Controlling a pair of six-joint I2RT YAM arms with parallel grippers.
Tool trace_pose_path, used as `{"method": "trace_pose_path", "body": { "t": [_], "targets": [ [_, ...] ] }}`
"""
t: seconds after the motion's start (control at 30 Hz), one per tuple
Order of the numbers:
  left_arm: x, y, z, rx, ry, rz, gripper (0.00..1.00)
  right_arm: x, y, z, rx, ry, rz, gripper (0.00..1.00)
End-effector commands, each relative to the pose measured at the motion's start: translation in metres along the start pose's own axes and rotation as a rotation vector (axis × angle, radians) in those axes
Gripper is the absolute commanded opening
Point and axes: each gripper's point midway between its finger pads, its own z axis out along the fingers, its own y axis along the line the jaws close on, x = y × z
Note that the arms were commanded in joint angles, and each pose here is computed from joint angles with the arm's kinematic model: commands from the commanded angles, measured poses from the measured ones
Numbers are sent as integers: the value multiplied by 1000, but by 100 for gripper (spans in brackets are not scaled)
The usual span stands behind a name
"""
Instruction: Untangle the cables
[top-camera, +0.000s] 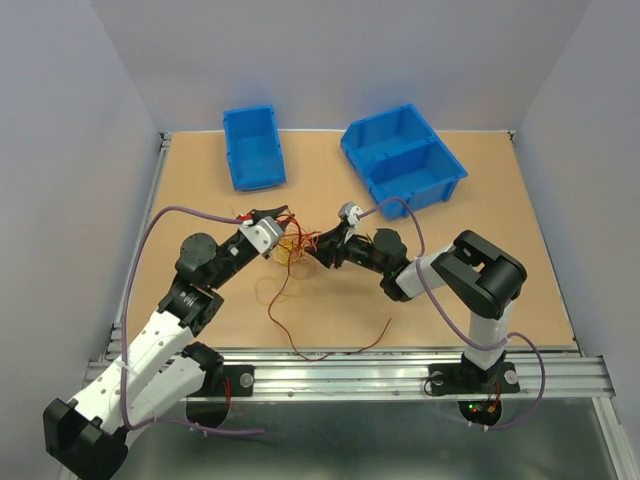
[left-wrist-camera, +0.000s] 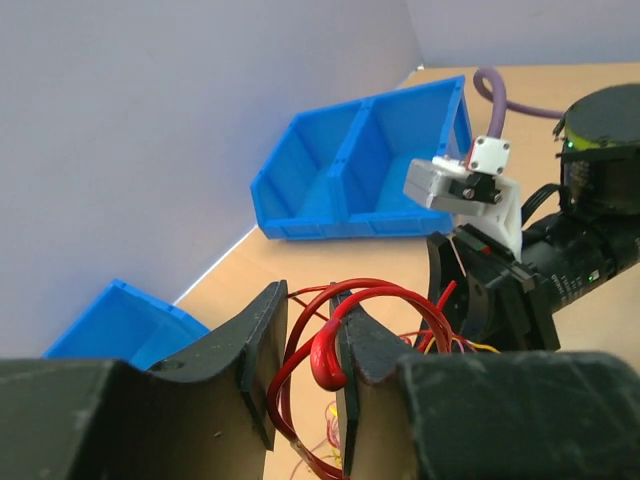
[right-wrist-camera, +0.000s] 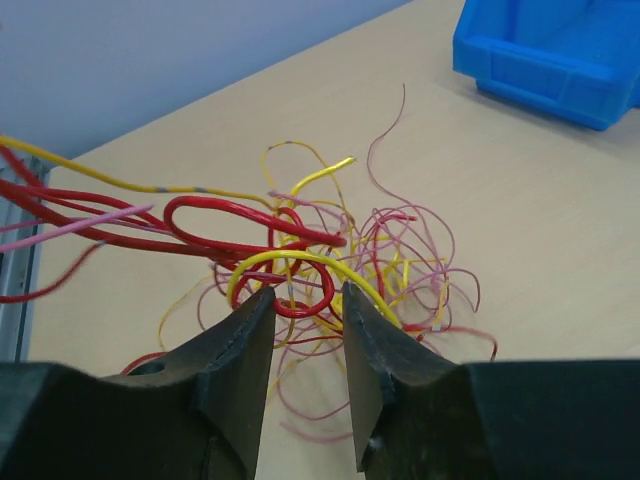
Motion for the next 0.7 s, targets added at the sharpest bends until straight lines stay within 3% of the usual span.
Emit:
{"method": "trace_pose_path", "body": {
  "t": [0.0,0.07,0.1,0.2,0.27,0.37,0.43,0.5,0.67],
  "targets": [
    [-66,10,-11,-14,-171,-24,33,-42,3,14,-8,-146,-48,28],
    [-76,8,-17,-1,-200,-31,33,-43,-1,14,18,-153,-39,7],
    [-79,7,-19,-1,-210,-31,32,-43,-2,13,25,-156,-37,1],
    [-85,19,-26,-69,-228,-26,29,-46,-12,6,98,-170,-25,1],
    [-84,49,-37,-252,-225,-55,29,-41,-23,-6,181,-165,-12,0],
    [-82,118,-78,-698,-265,-123,29,-58,-76,-46,550,-269,38,1],
    [-62,149,-109,-958,-214,-161,29,-61,-98,-86,737,-314,76,1],
    [-57,168,-124,-1081,-196,-165,31,-54,-122,-138,949,-363,128,1],
    [-50,186,-137,-1177,-186,-169,32,-69,-126,-223,1157,-459,112,0]
  ]
}}
